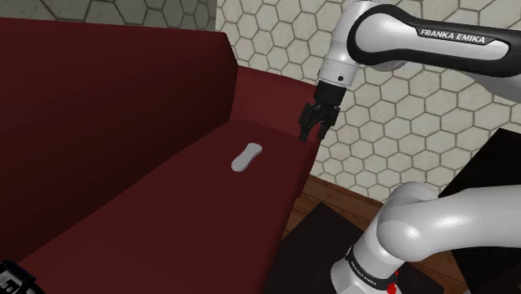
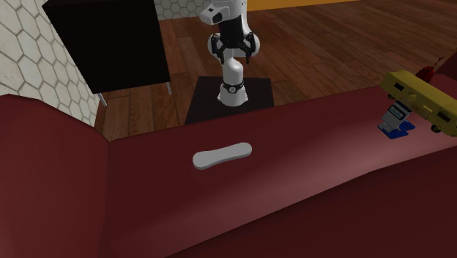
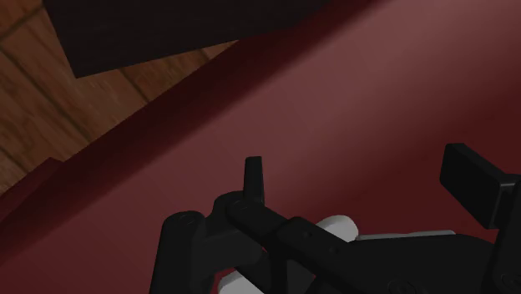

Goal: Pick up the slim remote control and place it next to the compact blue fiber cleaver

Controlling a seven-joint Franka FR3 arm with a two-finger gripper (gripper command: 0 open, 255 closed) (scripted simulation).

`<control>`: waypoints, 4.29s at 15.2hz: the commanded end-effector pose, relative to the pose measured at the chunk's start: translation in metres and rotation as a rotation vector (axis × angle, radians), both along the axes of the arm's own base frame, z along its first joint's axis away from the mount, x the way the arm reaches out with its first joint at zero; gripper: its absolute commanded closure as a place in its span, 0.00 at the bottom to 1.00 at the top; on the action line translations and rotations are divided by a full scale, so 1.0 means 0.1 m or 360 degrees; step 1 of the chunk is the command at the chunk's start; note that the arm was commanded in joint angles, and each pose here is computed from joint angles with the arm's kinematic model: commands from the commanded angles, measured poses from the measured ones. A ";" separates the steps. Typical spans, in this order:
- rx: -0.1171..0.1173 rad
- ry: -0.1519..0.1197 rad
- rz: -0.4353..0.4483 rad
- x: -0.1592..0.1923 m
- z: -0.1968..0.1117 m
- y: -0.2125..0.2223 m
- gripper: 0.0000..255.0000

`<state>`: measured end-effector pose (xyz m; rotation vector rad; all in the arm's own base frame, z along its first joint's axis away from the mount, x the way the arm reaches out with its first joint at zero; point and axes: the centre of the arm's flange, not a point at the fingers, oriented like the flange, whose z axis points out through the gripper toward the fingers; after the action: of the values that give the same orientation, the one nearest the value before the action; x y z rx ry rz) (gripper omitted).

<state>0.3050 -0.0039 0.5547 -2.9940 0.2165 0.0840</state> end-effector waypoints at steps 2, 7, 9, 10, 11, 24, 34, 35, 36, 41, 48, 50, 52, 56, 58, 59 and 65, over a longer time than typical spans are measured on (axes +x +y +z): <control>-0.0011 0.0003 -0.0063 0.10 -0.07 0.05 0.00; -0.0064 0.0020 -0.0380 0.60 -0.43 0.24 0.00; -0.0085 0.0026 -0.0506 0.81 -0.57 0.29 0.00; -0.0096 0.0029 -0.0569 0.92 -0.65 0.31 0.00; -0.0107 0.0033 -0.0633 1.03 -0.72 0.32 0.00; -0.0246 0.0075 -0.1455 2.36 -1.69 0.03 0.00; -0.0263 0.0081 -0.1559 2.50 -2.21 -0.06 0.00; -0.0263 0.0081 -0.1559 2.50 -2.21 -0.06 0.00; -0.0263 0.0081 -0.1559 2.50 -2.21 -0.06 0.00; -0.0263 0.0081 -0.1559 2.50 -2.21 -0.06 0.00; -0.0263 0.0081 -0.1559 2.50 -2.21 -0.06 1.00; -0.0263 0.0081 -0.1559 2.50 -2.21 -0.06 1.00; -0.0263 0.0081 -0.1559 2.50 -2.16 -0.06 1.00; -0.0263 0.0081 -0.1559 2.50 -1.95 -0.06 1.00; -0.0263 0.0081 -0.1559 2.50 -1.84 -0.06 1.00; -0.0263 0.0081 -0.1559 2.50 -1.79 -0.06 1.00; -0.0263 0.0081 -0.1559 2.50 -1.47 -0.06 1.00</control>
<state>0.5553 -0.0099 0.4029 -2.6665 1.6855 0.0328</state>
